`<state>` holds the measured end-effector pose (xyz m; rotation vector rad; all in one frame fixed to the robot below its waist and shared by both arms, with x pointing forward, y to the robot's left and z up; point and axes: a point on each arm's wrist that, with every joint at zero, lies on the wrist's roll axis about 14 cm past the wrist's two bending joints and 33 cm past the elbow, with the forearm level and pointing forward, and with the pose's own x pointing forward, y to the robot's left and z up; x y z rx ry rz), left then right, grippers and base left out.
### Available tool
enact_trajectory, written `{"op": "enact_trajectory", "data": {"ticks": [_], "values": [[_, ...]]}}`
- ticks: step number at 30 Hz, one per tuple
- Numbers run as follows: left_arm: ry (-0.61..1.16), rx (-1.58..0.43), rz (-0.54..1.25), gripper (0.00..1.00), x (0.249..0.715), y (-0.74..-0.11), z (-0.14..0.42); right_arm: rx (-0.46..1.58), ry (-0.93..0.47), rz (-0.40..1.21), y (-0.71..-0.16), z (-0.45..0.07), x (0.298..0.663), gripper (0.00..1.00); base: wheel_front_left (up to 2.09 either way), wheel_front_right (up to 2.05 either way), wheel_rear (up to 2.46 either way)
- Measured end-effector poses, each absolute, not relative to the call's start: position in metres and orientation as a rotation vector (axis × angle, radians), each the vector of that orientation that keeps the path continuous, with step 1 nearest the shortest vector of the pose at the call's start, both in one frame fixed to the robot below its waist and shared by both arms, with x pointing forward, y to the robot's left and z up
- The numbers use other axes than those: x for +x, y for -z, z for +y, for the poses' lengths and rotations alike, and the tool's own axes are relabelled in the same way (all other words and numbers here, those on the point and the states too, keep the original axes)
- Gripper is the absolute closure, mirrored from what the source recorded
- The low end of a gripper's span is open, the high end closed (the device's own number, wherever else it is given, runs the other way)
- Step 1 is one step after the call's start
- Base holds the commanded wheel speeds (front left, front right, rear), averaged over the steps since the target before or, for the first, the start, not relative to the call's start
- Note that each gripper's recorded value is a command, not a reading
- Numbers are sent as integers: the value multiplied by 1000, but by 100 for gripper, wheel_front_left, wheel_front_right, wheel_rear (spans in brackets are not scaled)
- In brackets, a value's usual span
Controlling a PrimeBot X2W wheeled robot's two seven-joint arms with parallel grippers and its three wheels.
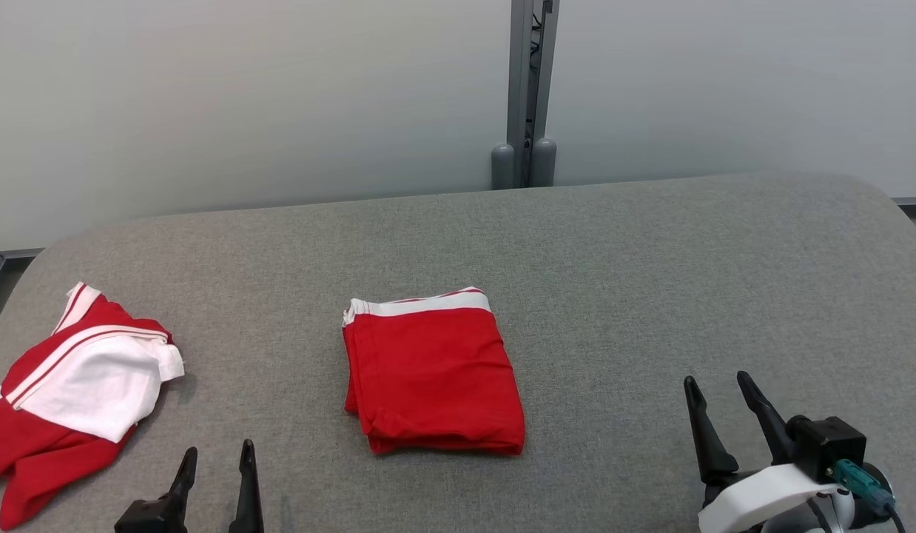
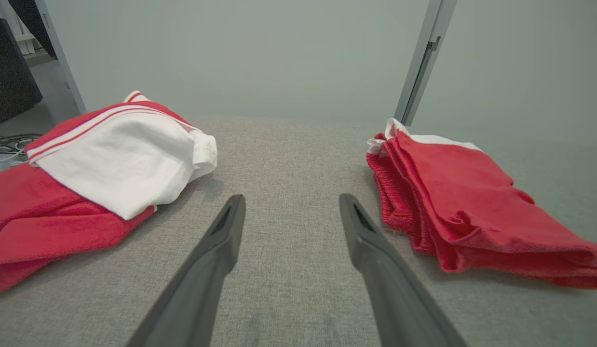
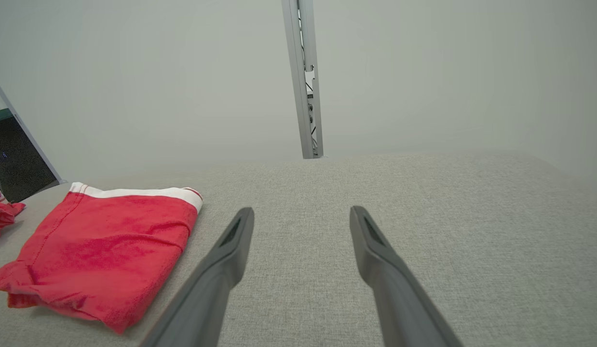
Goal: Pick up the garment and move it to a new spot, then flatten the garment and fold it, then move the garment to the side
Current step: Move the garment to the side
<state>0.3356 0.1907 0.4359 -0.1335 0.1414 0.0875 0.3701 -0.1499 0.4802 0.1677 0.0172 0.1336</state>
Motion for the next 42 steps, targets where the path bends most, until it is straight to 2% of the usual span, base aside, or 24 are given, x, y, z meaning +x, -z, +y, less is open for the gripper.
{"op": "enact_trajectory", "data": {"ticks": [10,17,32,42], "values": [[-103,-122,148,0,332,-434,193,169,-165,48,-471,-139,370,0,0,0,0],[-136,-134,154,0,325,-432,201,189,-266,115,-453,-102,374,0,0,0,0],[-251,-117,211,0,314,-416,233,216,-456,188,-434,-26,434,0,0,0,0],[-316,-125,260,0,308,-404,247,220,-514,321,-391,6,451,0,0,0,0]]}}
